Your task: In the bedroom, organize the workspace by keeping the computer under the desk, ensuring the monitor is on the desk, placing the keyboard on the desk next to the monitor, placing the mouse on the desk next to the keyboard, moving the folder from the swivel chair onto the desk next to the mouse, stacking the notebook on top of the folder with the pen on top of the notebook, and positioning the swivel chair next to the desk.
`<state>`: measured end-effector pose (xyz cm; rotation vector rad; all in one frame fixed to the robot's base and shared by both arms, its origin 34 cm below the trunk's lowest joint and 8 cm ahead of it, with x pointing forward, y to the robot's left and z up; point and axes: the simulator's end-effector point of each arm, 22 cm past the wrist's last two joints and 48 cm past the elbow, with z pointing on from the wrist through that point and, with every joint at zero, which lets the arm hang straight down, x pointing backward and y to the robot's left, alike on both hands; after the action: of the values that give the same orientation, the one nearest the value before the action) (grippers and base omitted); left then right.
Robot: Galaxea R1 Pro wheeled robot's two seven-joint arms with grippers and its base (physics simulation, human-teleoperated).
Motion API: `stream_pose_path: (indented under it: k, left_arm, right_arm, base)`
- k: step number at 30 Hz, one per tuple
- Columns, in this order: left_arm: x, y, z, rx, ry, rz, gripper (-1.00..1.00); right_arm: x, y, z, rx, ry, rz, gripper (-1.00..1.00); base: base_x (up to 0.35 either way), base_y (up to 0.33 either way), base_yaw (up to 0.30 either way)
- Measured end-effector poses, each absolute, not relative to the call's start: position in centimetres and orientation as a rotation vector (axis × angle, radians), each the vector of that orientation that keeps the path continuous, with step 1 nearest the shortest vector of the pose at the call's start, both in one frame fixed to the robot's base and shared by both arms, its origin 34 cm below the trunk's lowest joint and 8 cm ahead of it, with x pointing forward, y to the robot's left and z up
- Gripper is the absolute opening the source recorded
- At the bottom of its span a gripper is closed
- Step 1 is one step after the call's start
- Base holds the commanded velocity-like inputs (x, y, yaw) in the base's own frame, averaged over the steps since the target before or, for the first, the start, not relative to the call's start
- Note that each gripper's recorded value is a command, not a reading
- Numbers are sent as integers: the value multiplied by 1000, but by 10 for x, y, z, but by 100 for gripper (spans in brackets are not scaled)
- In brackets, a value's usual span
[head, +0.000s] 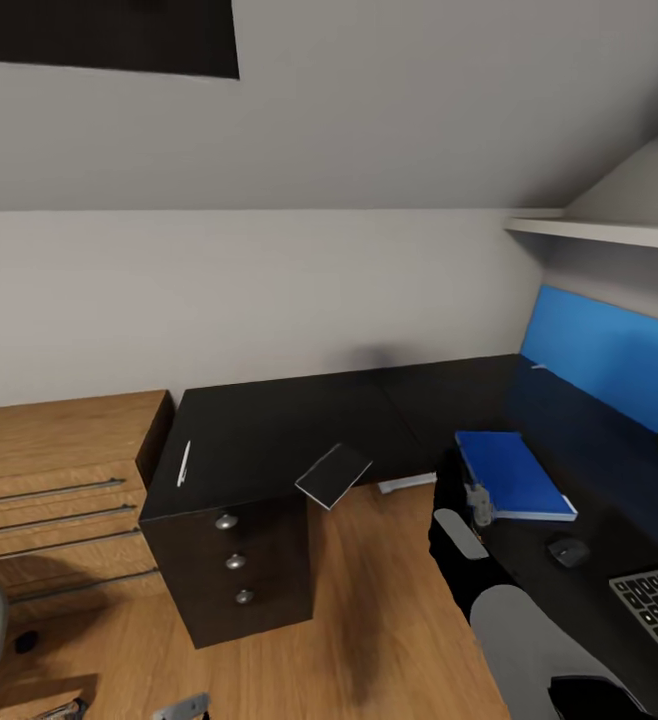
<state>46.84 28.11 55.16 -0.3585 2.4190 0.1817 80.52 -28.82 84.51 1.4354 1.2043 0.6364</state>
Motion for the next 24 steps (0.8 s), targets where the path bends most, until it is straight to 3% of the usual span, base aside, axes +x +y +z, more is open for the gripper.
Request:
stream_pose_path:
  k: [13,24]
  left_arm:
    - [496,281,572,-374,2344,162,100]
    - [493,296,554,-435,2339,188,100]
  right_arm:
    - [797,-207,814,1424,1378,721,100]
    - [797,-188,790,1413,1445,796,100]
  base:
    - [0,0,134]
    - [0,0,85]
